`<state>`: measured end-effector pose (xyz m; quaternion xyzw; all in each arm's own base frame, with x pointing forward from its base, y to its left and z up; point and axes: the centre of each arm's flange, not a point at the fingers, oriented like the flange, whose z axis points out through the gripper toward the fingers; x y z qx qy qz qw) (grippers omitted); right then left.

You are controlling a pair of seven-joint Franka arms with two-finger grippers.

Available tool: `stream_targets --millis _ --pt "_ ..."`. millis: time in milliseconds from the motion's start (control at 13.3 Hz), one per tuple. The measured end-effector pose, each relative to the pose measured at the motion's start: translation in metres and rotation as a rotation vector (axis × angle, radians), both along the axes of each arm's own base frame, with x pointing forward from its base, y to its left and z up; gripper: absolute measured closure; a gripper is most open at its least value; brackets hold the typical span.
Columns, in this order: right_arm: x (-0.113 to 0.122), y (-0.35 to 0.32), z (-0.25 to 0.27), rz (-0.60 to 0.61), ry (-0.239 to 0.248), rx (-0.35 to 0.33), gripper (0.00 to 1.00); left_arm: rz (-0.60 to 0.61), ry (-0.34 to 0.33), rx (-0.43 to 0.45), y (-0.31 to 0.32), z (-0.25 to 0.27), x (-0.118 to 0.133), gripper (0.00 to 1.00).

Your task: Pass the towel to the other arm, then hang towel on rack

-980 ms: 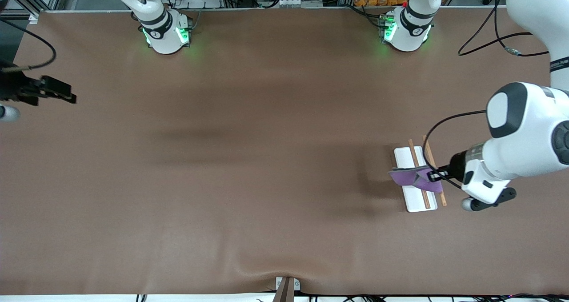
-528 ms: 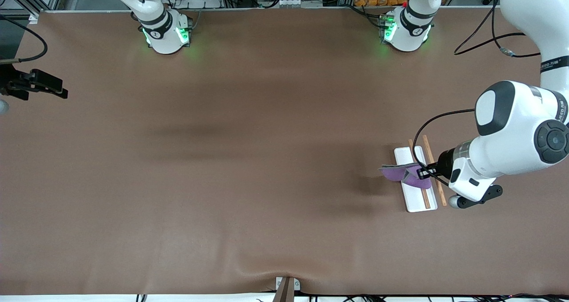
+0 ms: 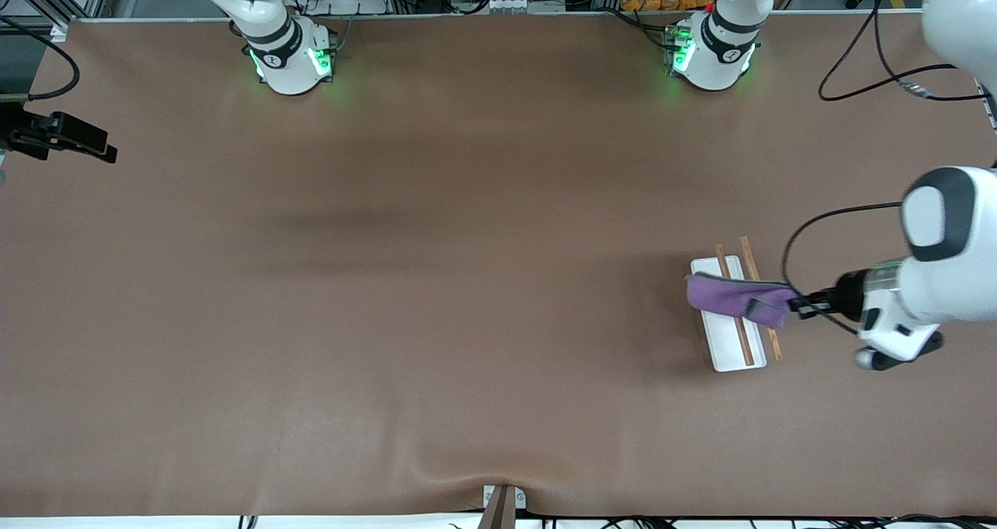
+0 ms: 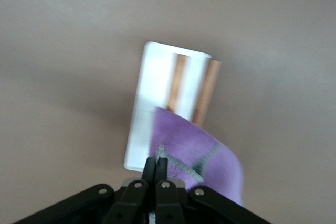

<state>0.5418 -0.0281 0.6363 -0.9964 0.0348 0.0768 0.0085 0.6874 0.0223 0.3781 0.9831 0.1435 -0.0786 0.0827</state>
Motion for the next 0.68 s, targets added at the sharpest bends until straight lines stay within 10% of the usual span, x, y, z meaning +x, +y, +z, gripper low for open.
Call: stream_targets --millis 679 --pt "0.003 -0.009 0.009 -0.013 -0.063 0.023 0.00 -0.050 0.005 -0.022 0.021 -0.015 0.000 0.97"
